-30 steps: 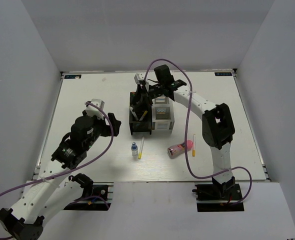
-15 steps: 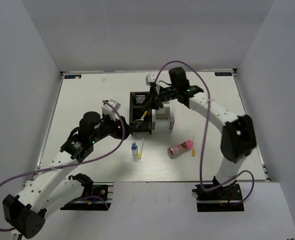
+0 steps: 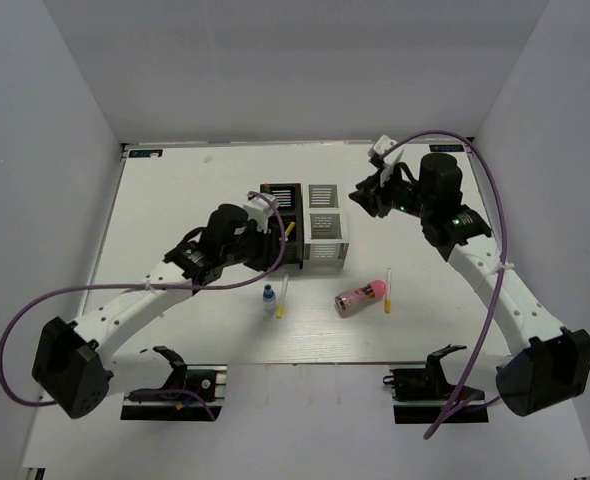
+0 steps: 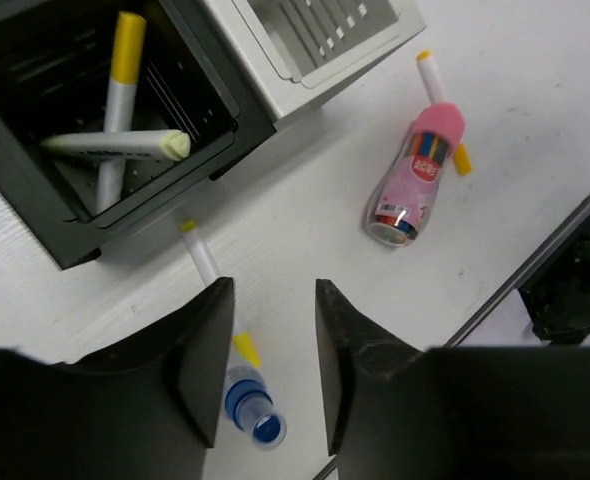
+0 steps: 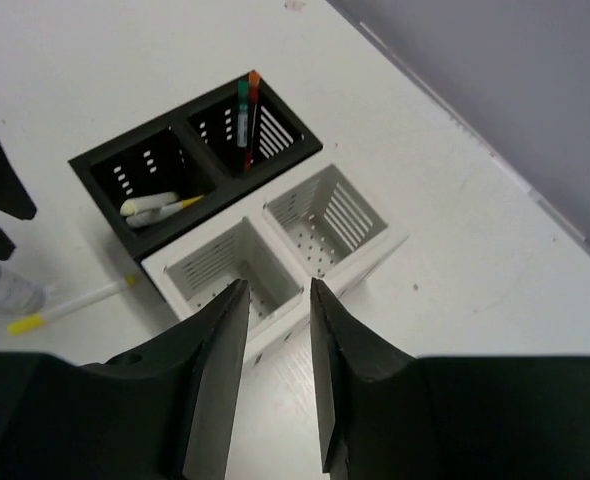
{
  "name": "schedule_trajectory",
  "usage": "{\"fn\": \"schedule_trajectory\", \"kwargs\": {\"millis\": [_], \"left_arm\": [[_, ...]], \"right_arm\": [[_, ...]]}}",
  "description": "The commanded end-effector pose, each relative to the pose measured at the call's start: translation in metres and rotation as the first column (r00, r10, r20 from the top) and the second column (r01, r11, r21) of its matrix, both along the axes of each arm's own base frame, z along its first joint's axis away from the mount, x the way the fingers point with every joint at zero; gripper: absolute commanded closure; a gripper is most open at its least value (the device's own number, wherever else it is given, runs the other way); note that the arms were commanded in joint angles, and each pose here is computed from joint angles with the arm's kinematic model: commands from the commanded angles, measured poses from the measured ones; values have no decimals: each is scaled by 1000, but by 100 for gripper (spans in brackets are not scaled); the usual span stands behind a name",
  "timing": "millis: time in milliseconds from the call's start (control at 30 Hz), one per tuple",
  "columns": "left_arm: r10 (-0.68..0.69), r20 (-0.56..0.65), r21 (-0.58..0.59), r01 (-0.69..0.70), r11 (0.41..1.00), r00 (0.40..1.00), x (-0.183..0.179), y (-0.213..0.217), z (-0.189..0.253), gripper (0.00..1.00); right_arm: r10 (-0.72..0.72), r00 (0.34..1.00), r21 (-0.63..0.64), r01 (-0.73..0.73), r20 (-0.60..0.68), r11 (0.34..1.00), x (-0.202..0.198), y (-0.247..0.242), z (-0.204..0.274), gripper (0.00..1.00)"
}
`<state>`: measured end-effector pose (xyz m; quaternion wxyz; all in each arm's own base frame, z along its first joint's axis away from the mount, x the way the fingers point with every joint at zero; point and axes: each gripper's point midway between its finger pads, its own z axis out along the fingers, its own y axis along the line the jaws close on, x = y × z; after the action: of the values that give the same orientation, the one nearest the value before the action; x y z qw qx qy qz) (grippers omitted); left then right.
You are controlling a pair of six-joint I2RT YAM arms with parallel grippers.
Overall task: Sort the stationery into containers
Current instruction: Pick up the pen from the center of the board.
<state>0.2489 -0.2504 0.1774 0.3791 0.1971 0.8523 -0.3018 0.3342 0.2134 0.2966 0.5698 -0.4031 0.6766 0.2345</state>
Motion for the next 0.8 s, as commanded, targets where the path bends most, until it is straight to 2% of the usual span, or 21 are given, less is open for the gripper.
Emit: {"fn": "schedule_trajectory", "kwargs": {"millis": [0,133,233,467,767], "left_arm": [[71,-63,72,-67,995,995,-1,-4,-14,50],[118,-72,149,-106,983,990,-4,-8,-24,40],[146,-67,208,-129,970,987,-4,-13,-33,38],[197,-60,381,-160,911,979,-7,-30,-68,38],[282,-23,431,-245,868,959,-8,-25,-76,44]], "right_arm": [[-43,999,27,43,3,999,-16,-15,7,63],[-49,999,36,49,7,998,-29,-24,5,63],[-53,999,37,53,-5,998,-34,-29,-2,63],[-42,999,56,43,-18,998,-47,-35,-9,63],[-30,1000,66,30,7,997,-63,-45,-13,63]]}}
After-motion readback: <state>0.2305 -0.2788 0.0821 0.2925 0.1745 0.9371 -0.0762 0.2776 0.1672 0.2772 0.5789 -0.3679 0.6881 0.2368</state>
